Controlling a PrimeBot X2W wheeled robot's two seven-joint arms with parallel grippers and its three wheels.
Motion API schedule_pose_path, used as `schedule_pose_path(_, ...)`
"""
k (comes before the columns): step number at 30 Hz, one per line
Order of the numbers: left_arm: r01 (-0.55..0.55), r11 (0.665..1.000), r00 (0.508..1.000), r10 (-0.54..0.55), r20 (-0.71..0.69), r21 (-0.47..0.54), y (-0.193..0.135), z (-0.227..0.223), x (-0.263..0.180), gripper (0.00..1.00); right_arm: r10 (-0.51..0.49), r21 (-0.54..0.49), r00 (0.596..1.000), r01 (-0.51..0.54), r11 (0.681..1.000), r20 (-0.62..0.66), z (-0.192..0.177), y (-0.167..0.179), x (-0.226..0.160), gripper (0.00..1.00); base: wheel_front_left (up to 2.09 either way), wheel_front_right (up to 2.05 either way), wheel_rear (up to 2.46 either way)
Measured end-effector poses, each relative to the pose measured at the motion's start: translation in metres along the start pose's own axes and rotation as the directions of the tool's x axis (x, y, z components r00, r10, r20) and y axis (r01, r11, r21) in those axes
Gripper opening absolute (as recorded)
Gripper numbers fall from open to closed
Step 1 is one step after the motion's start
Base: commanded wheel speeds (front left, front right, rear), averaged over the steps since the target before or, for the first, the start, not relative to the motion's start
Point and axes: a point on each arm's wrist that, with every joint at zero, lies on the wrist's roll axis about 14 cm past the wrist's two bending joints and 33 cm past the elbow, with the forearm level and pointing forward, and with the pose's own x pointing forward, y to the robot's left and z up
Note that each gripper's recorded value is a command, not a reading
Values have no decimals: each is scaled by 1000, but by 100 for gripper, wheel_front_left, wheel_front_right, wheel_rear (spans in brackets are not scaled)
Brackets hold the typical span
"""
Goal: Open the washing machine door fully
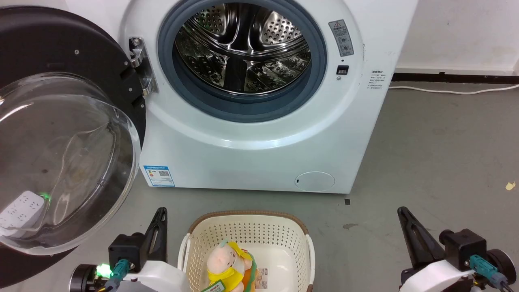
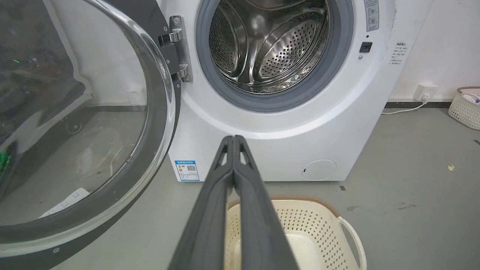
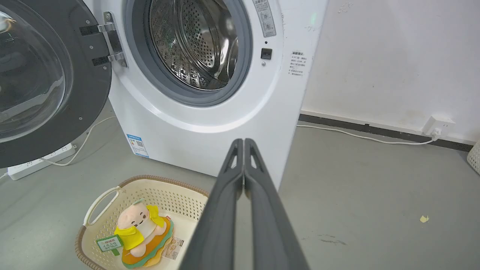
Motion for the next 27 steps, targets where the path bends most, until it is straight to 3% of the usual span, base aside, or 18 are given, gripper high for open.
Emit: schedule_pose_path(27, -23, 999, 1000, 24, -18, 33, 8, 3, 1, 0, 7, -20, 1000, -8, 1000, -26, 1, 2, 3, 0, 0, 0, 0)
